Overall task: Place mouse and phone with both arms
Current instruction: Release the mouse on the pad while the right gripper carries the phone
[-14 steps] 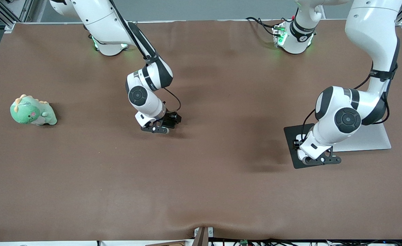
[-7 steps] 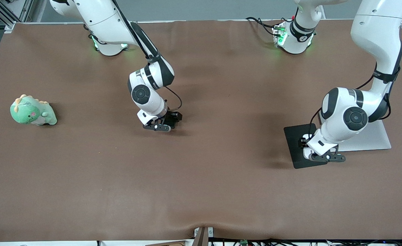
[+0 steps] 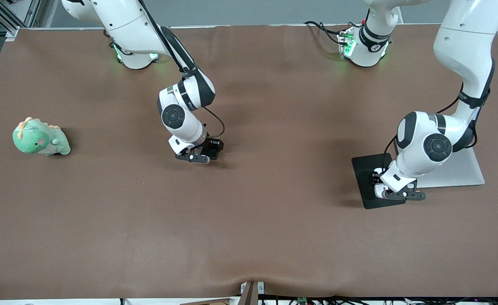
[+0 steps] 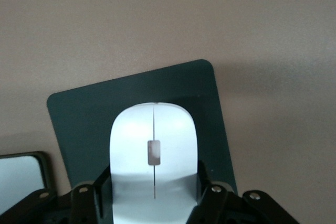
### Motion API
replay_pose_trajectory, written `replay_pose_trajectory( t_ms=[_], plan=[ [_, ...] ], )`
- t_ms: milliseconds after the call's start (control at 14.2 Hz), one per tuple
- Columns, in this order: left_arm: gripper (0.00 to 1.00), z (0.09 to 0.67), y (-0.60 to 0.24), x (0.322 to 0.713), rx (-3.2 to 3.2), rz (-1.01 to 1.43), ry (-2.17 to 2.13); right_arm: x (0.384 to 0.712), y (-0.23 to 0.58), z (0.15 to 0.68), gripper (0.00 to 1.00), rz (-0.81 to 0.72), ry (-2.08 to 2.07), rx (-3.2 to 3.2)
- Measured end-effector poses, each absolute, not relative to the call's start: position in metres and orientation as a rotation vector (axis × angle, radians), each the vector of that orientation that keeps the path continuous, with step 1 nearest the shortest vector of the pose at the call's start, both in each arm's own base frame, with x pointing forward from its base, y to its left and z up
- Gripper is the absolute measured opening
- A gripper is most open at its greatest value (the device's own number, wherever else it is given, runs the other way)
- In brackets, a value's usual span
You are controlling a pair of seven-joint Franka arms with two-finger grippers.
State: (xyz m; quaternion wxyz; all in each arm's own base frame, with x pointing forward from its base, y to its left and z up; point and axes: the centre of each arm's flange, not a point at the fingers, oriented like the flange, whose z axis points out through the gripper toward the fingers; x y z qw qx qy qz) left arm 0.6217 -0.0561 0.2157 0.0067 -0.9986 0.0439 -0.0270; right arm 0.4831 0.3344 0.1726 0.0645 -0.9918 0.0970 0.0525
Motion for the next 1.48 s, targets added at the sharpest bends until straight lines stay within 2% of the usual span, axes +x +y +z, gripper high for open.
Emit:
replay_pose_trajectory(
  t_ms=[211, 705, 846, 987, 1057, 1269, 1480],
  plan=[
    [0.60, 0.202, -0.050, 0.622, -3.132, -0.086, 0.122, 0.493, 0.325, 0.178, 0.80, 0.234, 0.322, -3.006],
    [0.61, 0.181, -0.048, 0.624, -3.147, -0.146, 0.139, 0.539, 0.247, 0.227, 0.80, 0.262, 0.366, -2.971],
    [0.75, 0.178, -0.048, 0.623, -3.148, -0.138, 0.143, 0.543, 0.215, 0.228, 0.80, 0.253, 0.339, -2.987],
    [0.96, 0.178, -0.049, 0.624, -3.148, -0.141, 0.147, 0.547, 0.174, 0.232, 0.80, 0.238, 0.268, -2.991],
    [1.00, 0.180, -0.049, 0.625, -3.148, -0.151, 0.150, 0.547, 0.150, 0.235, 0.80, 0.231, 0.219, -2.993],
    [1.00, 0.209, -0.059, 0.633, -3.146, -0.204, 0.175, 0.541, 0.077, 0.239, 0.80, 0.220, 0.091, -3.025],
    [1.00, 0.268, -0.069, 0.633, -3.122, -0.191, 0.205, 0.531, 0.018, 0.242, 0.80, 0.229, 0.047, -3.029]
  ],
)
